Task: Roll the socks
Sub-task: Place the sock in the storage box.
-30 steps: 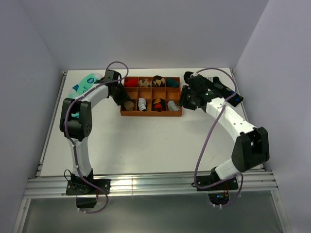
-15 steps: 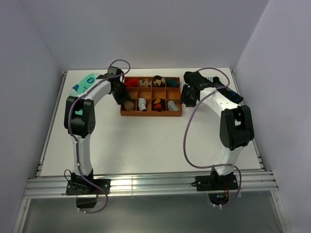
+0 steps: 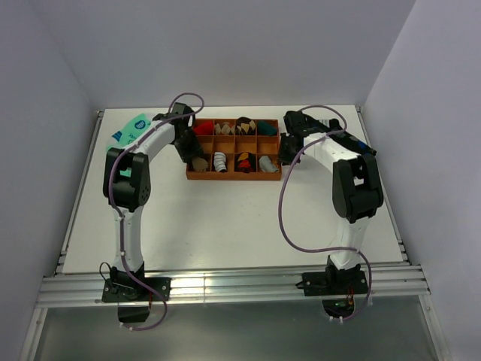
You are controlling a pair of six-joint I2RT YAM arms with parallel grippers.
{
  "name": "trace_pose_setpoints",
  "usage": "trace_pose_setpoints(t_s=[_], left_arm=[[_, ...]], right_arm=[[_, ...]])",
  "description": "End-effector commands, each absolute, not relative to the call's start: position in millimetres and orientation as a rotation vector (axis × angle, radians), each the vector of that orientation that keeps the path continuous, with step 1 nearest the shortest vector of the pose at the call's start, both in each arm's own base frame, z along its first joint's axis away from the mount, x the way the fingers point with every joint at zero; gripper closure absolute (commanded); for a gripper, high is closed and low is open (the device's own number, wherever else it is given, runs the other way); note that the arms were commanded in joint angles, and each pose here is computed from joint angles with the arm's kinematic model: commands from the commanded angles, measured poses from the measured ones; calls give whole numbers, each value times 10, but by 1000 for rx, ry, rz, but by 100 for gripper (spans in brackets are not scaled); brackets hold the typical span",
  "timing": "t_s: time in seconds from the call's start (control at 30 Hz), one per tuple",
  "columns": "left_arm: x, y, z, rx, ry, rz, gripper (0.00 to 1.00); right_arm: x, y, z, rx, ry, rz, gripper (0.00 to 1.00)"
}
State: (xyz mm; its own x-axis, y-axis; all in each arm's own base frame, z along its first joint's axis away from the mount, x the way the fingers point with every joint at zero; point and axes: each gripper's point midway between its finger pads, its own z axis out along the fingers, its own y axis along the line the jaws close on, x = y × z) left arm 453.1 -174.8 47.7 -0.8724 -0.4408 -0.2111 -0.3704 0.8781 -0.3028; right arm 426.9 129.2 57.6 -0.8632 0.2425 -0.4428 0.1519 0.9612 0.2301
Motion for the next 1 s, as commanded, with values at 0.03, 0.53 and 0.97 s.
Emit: trace_pose_setpoints(t_s=[0.03,0.53,0.97], left_arm=[[3830,-1435,-206,-707,3066,-15,100],[3373,-1453,-304,-791,3287,19,100],[3223,-1214,-391,-975,3317,256,100]], right_arm=[[4436,1287,654,257,2589,261,74],[4426,1294,585,247,2600,254,89],[4339,1279,599,234,2593,243,91]])
